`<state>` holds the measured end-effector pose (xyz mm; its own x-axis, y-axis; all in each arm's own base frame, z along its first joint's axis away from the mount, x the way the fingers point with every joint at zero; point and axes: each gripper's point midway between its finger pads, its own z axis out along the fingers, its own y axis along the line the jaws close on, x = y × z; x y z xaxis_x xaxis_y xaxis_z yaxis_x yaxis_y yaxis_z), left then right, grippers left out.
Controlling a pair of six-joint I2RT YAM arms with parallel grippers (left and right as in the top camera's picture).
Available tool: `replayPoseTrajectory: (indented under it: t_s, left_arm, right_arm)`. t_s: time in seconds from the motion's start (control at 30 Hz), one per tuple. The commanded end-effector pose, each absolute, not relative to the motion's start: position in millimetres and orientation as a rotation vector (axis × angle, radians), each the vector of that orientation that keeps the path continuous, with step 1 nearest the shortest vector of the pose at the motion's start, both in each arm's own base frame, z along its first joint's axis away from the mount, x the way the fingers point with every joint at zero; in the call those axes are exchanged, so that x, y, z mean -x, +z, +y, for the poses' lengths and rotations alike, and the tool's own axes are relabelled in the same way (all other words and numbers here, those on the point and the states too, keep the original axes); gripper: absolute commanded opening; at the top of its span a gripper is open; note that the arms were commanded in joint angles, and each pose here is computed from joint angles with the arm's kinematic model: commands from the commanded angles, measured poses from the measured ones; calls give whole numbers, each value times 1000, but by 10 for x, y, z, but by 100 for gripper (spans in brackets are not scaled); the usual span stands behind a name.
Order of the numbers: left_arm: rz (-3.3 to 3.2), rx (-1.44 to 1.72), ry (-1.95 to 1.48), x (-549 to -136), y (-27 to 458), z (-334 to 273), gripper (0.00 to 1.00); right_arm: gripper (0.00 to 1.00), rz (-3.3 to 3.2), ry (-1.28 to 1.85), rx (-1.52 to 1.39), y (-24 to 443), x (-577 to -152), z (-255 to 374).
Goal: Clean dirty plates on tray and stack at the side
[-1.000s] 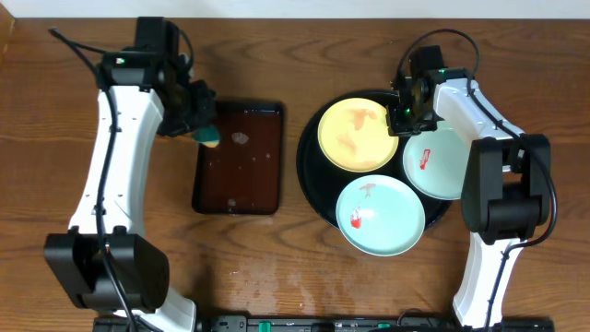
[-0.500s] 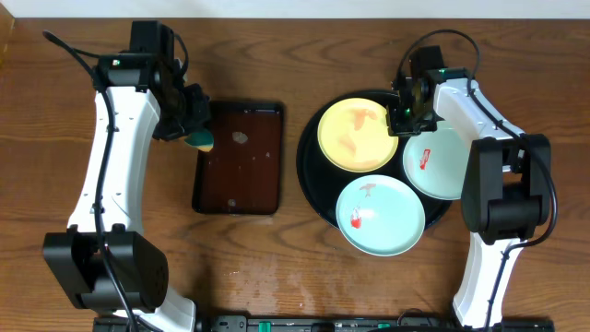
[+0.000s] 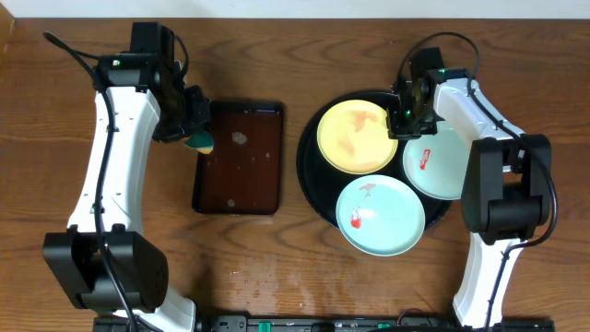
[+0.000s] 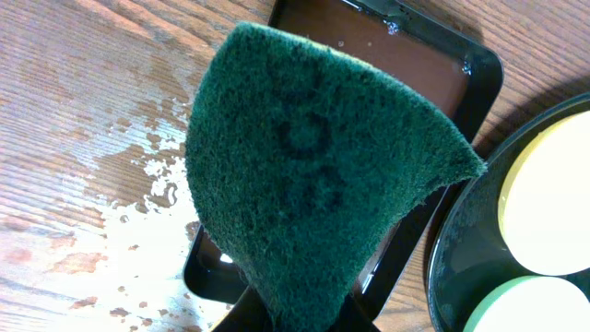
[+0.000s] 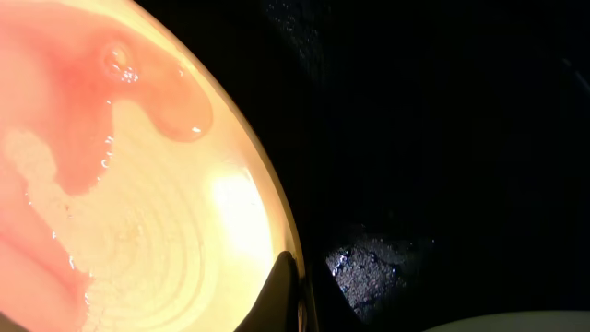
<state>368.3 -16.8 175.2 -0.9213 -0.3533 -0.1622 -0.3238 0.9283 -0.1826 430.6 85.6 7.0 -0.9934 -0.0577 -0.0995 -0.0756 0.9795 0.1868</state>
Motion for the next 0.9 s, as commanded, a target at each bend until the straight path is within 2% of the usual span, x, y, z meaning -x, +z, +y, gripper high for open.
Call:
replayPoseTrajectory:
  t_s: [0.0, 0.23, 0.3, 0.87]
  left_arm:
    - [2901, 516, -217, -3661, 1741, -165, 8]
    - [2888, 512, -219, -3691, 1749, -165, 8]
    - [2887, 511, -219, -3694, 1748, -166, 8]
    - [2885, 510, -220, -3705, 1720, -166, 8]
  right_arm:
    - [1, 3050, 272, 90, 86, -4241, 824]
    - [14, 3050, 272, 91, 85, -4240, 824]
    - [1, 3049, 272, 91, 86, -4242, 826]
    - [1, 3032, 273, 84, 88, -4284, 831]
